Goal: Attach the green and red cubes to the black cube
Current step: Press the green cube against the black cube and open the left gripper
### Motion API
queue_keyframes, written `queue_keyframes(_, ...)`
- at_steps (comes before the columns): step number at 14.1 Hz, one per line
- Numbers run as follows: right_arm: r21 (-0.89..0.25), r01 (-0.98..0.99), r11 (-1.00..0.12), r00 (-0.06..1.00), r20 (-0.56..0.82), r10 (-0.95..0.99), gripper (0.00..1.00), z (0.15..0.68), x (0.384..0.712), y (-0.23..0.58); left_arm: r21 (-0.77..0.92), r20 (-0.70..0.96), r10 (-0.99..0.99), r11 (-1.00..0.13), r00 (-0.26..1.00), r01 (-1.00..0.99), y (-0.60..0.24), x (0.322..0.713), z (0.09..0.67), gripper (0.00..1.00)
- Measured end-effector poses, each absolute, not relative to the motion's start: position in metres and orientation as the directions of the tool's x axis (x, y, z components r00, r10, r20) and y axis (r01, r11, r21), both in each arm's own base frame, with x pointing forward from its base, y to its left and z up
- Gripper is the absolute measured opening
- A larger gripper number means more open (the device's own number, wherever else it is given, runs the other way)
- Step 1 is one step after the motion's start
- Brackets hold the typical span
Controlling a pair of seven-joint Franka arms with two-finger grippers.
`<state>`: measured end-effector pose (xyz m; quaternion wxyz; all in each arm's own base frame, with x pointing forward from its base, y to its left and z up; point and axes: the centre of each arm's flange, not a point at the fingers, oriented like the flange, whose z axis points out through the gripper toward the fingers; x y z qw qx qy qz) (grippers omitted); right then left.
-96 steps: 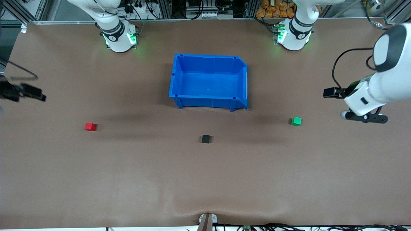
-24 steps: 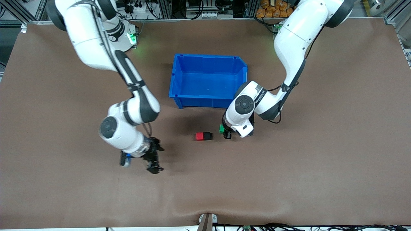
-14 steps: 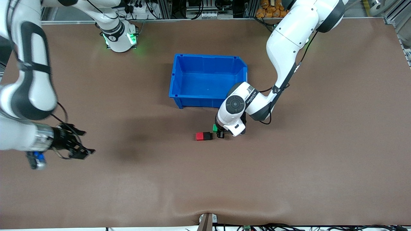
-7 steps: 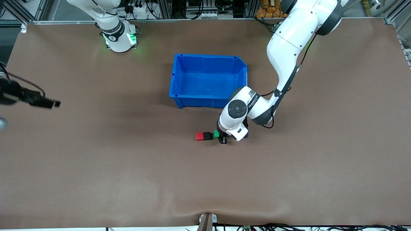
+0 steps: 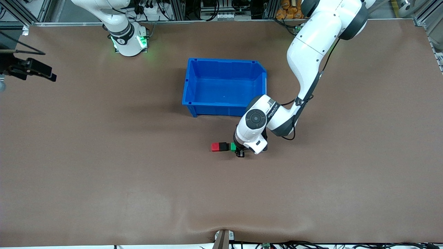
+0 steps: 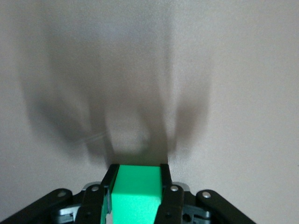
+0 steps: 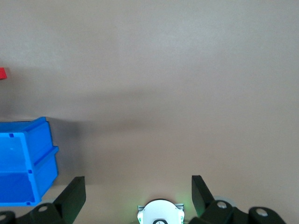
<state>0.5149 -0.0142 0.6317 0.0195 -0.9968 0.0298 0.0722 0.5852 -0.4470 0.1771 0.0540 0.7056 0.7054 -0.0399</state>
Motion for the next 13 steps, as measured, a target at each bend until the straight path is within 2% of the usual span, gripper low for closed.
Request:
queue_keyframes(3,-0.036,-0.025,-0.999,0.996,-0.086,-0.022,1.00,0.626,0.508,-0.008,0.020,-0.133,0.991,-0.007,0.009,1.000,-0.452,0.582,0.177,0.40)
queue_keyframes(6,-0.032,-0.015,-0.999,1.000,-0.007,-0.014,1.00,0.660,0.515,-0.004,0.020,-0.133,0.991,-0.017,0.020,1.000,-0.458,0.577,0.177,0.40)
queue_keyframes(10,-0.032,-0.007,-0.999,1.000,-0.004,-0.007,1.00,0.682,0.523,-0.003,0.023,-0.135,0.991,-0.017,0.020,1.000,-0.460,0.578,0.177,0.40)
queue_keyframes(12,-0.032,0.013,-0.999,0.999,-0.030,0.013,1.00,0.678,0.524,-0.008,0.025,-0.136,0.990,-0.016,0.019,1.000,-0.460,0.579,0.176,0.43)
queue_keyframes(13,-0.032,0.034,-0.999,0.999,-0.034,0.035,1.00,0.677,0.524,-0.012,0.025,-0.136,0.991,-0.016,0.019,1.000,-0.460,0.579,0.176,0.51)
